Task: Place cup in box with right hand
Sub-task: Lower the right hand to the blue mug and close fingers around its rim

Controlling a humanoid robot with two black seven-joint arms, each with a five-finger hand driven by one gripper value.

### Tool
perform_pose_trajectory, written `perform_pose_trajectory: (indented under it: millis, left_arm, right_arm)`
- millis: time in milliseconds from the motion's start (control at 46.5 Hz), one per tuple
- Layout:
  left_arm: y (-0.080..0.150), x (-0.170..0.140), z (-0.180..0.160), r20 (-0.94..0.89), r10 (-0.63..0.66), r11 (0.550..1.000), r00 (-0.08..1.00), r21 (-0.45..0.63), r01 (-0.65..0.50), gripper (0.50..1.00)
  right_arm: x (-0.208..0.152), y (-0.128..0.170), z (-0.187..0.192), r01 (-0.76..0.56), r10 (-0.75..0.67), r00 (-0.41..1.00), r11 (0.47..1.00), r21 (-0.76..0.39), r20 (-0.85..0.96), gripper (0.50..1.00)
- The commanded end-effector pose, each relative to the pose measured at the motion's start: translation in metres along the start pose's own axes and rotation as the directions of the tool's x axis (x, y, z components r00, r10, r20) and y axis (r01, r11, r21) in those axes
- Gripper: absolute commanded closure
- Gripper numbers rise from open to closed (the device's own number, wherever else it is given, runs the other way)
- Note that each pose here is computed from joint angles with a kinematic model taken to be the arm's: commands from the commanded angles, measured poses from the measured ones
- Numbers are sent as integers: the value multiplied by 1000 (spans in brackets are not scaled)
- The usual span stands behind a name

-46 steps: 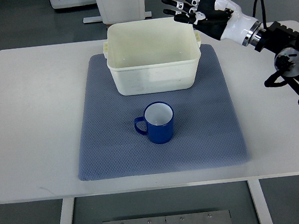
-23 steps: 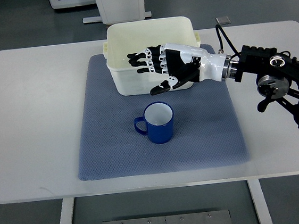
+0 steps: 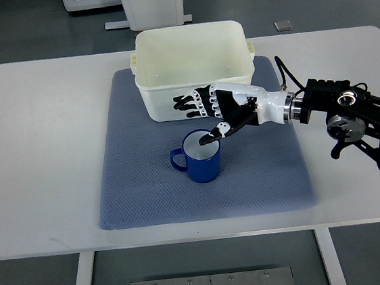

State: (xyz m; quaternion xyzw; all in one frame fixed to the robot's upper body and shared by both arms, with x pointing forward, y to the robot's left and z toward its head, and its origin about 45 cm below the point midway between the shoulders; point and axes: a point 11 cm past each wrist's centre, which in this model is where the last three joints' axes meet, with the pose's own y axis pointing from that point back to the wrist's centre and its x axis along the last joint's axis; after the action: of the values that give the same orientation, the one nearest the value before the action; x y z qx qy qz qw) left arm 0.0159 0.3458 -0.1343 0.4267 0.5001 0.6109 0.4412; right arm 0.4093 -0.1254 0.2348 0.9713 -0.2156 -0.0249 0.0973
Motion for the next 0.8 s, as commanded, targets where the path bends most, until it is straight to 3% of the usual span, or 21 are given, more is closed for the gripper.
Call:
perform_pose_trajectory:
  millis: [0, 775]
  left_arm:
    - [0, 0, 0, 0, 0, 1000, 1000, 0, 0, 500]
    - [0, 0, 0, 0, 0, 1000, 1000, 0, 0, 500]
  right_arm:
    - [1, 1, 6, -5, 5, 1000, 1000, -14, 0, 500]
    - [-10, 0, 39, -21, 21, 1000, 997, -79, -1, 500]
